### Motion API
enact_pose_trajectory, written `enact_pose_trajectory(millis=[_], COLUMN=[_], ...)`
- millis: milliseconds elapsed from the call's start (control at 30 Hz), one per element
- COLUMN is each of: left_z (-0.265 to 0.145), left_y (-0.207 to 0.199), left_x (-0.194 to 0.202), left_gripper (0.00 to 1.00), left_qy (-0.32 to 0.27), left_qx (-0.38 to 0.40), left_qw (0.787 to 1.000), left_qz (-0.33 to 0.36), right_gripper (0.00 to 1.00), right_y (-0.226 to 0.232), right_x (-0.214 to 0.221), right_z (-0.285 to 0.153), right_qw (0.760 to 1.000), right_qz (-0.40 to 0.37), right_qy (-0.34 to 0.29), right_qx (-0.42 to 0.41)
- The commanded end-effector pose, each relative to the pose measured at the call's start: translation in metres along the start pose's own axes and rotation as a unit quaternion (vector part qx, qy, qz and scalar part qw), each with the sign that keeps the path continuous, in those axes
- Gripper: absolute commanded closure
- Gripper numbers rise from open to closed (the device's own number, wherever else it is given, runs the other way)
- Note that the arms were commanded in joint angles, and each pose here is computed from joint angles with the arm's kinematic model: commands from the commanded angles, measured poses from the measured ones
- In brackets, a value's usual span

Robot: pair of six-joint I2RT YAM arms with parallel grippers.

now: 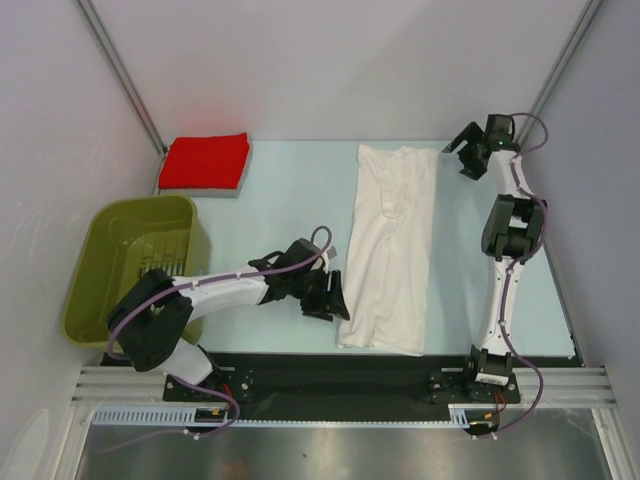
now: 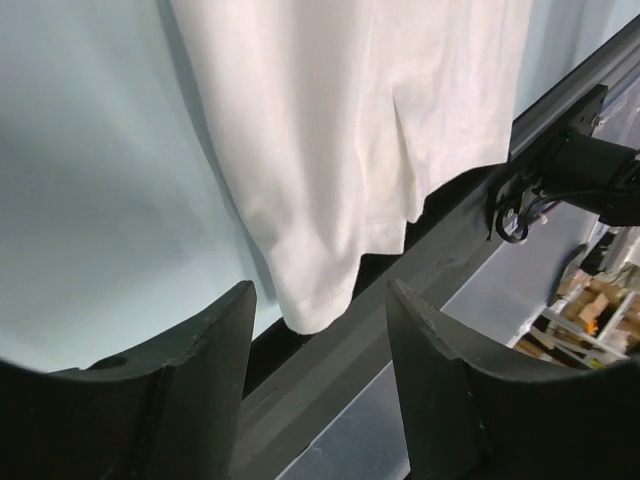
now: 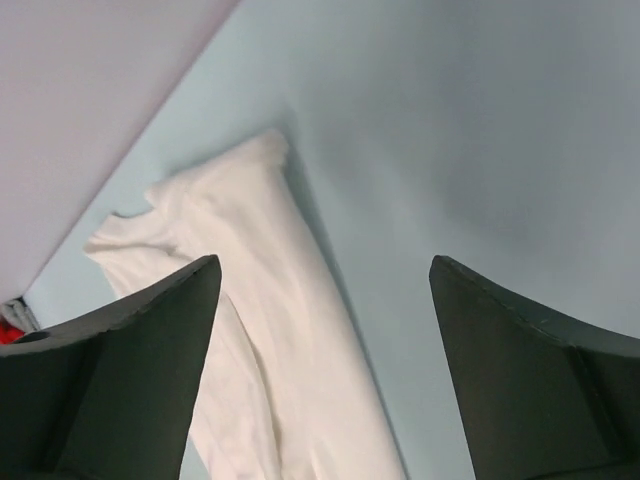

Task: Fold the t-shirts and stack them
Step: Fold the tshirt

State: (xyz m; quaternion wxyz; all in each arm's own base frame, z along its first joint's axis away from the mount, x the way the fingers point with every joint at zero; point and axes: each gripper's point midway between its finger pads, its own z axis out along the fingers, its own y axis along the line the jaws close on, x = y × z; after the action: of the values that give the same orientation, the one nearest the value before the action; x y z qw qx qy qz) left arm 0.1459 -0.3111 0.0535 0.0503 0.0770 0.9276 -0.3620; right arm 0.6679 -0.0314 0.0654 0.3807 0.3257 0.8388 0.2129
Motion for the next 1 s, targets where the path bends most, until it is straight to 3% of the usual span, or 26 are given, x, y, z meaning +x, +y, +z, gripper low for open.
enact_pose_trajectory(millis=[0, 67, 133, 167, 200, 267, 333, 500, 567, 733, 867, 967], left_z=[-0.019, -0.019, -0.018, -0.015, -0.013, -0.008, -0.005, 0.005, 0.007, 0.013, 0.017, 0.019], left_y=[0.007, 0.012, 0.015, 0.018, 0.020, 0.021, 0.017, 0.008, 0.006, 0.006, 0.007, 0.007], left_x=[-0.005, -0.001, 0.001, 0.005, 0.007, 0.010, 0.012, 0.007, 0.005, 0.001, 0.005, 0.008], left_gripper=[0.40, 0.40, 0.40, 0.41, 0.41, 0.42, 0.43, 0.46, 0.48, 0.51, 0.52, 0.52], left_qy=[0.005, 0.017, 0.026, 0.038, 0.043, 0.054, 0.062, 0.072, 0.070, 0.065, 0.072, 0.077], left_qx=[-0.022, -0.026, -0.023, -0.023, -0.021, -0.012, 0.005, 0.034, 0.041, 0.045, 0.050, 0.059], left_qw=[0.998, 0.998, 0.997, 0.997, 0.997, 0.996, 0.996, 0.996, 0.996, 0.997, 0.996, 0.995], left_qz=[0.055, 0.057, 0.063, 0.062, 0.063, 0.063, 0.062, 0.045, 0.040, 0.023, 0.014, 0.002], right_gripper=[0.08, 0.00, 0.00, 0.00, 0.00, 0.01, 0.00, 0.00, 0.02, 0.15, 0.39, 0.39], right_y=[-0.004, 0.004, -0.013, 0.004, -0.018, -0.005, -0.029, -0.032, -0.058, -0.084, -0.105, -0.113], right_x=[-0.028, -0.025, 0.015, 0.022, 0.056, 0.069, 0.129, 0.213, 0.257, 0.325, 0.361, 0.366], right_z=[-0.090, -0.123, -0.138, -0.162, -0.168, -0.205, -0.221, -0.291, -0.311, -0.365, -0.389, -0.392], right_qw=[0.998, 0.997, 0.992, 0.993, 0.987, 0.989, 0.979, 0.971, 0.959, 0.952, 0.944, 0.947], right_qz=[-0.029, -0.036, -0.034, -0.047, -0.043, -0.058, -0.068, -0.115, -0.117, -0.095, -0.081, -0.075], right_qy=[0.009, 0.017, 0.077, 0.076, 0.112, 0.099, 0.152, 0.192, 0.234, 0.281, 0.312, 0.301], right_qx=[0.063, 0.070, 0.095, 0.081, 0.108, 0.095, 0.118, 0.087, 0.105, 0.068, 0.069, 0.082])
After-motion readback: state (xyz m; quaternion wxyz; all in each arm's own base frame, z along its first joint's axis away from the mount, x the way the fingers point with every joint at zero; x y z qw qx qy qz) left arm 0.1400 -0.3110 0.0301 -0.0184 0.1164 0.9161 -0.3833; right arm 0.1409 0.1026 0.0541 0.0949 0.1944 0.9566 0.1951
